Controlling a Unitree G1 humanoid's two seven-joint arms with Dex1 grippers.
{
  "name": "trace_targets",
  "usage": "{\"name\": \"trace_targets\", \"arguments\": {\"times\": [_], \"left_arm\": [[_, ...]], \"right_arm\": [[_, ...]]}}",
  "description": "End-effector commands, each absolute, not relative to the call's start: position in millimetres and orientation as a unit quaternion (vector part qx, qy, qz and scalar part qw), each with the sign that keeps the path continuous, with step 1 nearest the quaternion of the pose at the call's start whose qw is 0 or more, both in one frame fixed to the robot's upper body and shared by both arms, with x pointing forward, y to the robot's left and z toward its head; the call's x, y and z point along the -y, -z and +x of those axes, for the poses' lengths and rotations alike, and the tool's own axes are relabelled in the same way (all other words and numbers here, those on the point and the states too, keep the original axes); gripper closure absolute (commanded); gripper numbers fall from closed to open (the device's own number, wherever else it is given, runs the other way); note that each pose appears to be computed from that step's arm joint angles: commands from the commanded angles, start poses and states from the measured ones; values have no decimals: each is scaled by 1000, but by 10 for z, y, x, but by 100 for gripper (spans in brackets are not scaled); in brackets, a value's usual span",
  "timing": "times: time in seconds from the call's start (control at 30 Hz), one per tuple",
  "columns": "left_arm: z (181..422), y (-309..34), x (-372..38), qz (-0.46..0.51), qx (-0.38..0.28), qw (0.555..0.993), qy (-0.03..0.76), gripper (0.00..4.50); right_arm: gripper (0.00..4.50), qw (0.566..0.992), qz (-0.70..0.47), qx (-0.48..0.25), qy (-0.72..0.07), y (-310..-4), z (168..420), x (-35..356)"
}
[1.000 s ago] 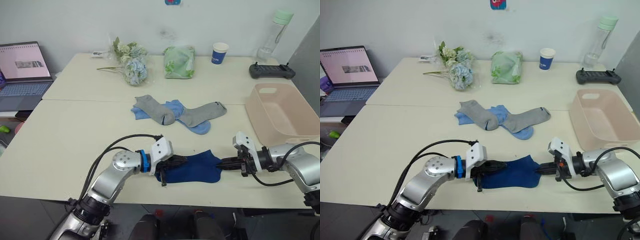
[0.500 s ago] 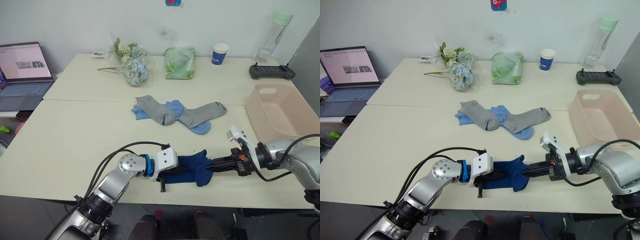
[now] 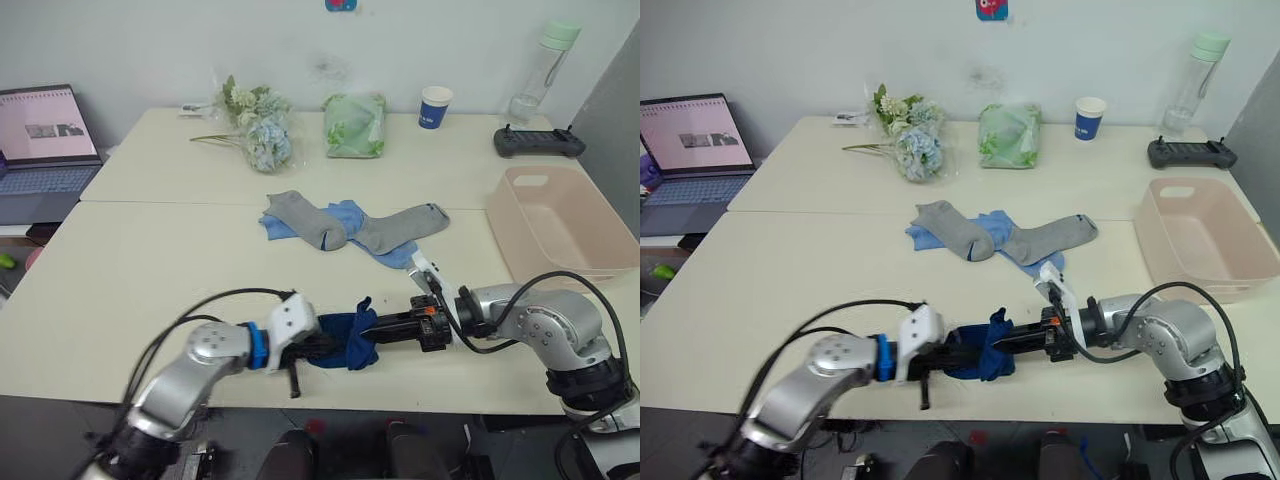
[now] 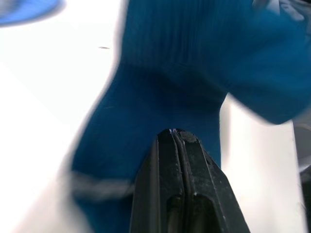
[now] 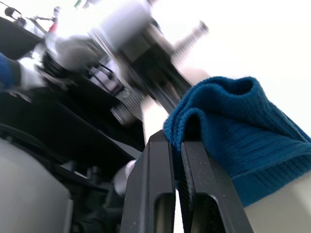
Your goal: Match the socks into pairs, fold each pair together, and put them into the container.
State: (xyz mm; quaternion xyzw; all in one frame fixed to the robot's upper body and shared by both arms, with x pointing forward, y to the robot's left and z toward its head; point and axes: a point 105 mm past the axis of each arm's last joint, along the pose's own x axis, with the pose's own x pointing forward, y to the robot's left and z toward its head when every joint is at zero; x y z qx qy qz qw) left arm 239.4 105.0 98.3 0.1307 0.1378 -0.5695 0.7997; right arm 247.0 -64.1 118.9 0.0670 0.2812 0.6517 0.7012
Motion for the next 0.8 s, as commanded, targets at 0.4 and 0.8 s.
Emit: {"name": "trace_targets", "arguments": {"times": [0.4, 0.8], "left_arm": [[2264, -1471, -1302, 137, -101, 821, 545, 450], [2337, -807, -1116, 210, -135, 790, 560, 450]], "right_arm": [[157, 685, 82, -252, -679, -1400, 2540, 509], [85, 740, 40, -341, -579, -1066, 2683, 834]]}}
